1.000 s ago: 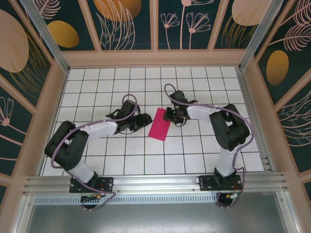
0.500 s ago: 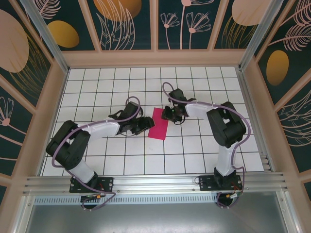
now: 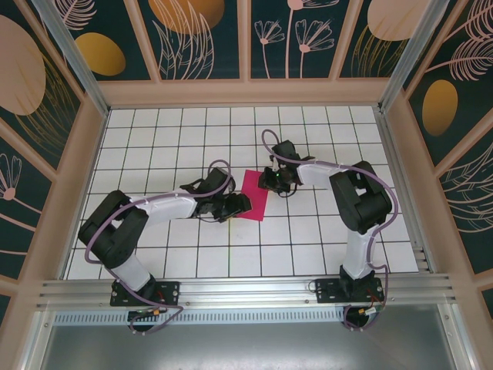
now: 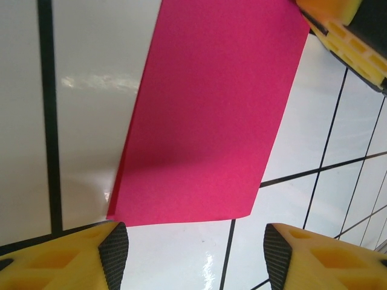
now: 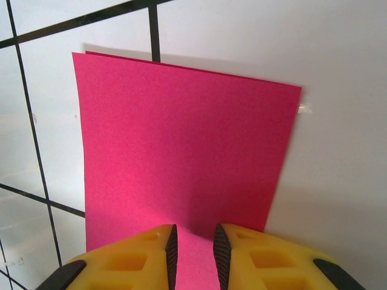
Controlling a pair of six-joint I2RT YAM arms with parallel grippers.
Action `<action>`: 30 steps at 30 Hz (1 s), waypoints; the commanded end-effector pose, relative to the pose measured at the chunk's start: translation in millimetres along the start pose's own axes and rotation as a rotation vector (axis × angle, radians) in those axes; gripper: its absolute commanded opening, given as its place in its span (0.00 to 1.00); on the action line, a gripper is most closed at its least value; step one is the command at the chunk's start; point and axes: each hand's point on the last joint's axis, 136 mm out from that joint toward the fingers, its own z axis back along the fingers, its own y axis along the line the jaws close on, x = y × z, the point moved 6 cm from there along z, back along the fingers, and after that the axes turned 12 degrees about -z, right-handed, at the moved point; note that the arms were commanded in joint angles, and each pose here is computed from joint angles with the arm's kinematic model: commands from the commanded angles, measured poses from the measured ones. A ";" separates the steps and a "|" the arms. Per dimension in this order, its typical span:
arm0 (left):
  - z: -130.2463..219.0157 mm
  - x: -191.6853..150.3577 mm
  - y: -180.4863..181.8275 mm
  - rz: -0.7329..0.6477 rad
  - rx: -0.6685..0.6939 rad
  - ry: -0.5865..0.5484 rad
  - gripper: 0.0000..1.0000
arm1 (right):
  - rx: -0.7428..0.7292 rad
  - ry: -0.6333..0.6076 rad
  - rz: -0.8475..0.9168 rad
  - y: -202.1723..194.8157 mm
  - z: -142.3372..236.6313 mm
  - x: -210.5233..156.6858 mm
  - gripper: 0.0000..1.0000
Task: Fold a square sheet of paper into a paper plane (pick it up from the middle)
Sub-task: Fold the triangle a second time at the center of the table.
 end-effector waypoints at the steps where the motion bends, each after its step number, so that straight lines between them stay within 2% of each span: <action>1: -5.2 -0.8 5.6 0.036 0.046 0.007 0.63 | -0.066 0.021 -0.012 -20.9 -6.8 -7.7 0.28; 12: -13.7 7.4 2.8 0.029 0.055 0.003 0.67 | -0.069 0.024 -0.011 -21.9 -7.4 -8.2 0.28; 21: -10.1 12.9 -14.9 0.005 -0.054 -0.012 0.61 | -0.069 0.028 -0.012 -22.0 -8.5 -8.1 0.28; 30: 0.7 30.3 -50.2 -0.077 -0.249 -0.089 0.55 | -0.049 0.044 -0.015 -22.6 -8.6 -10.6 0.26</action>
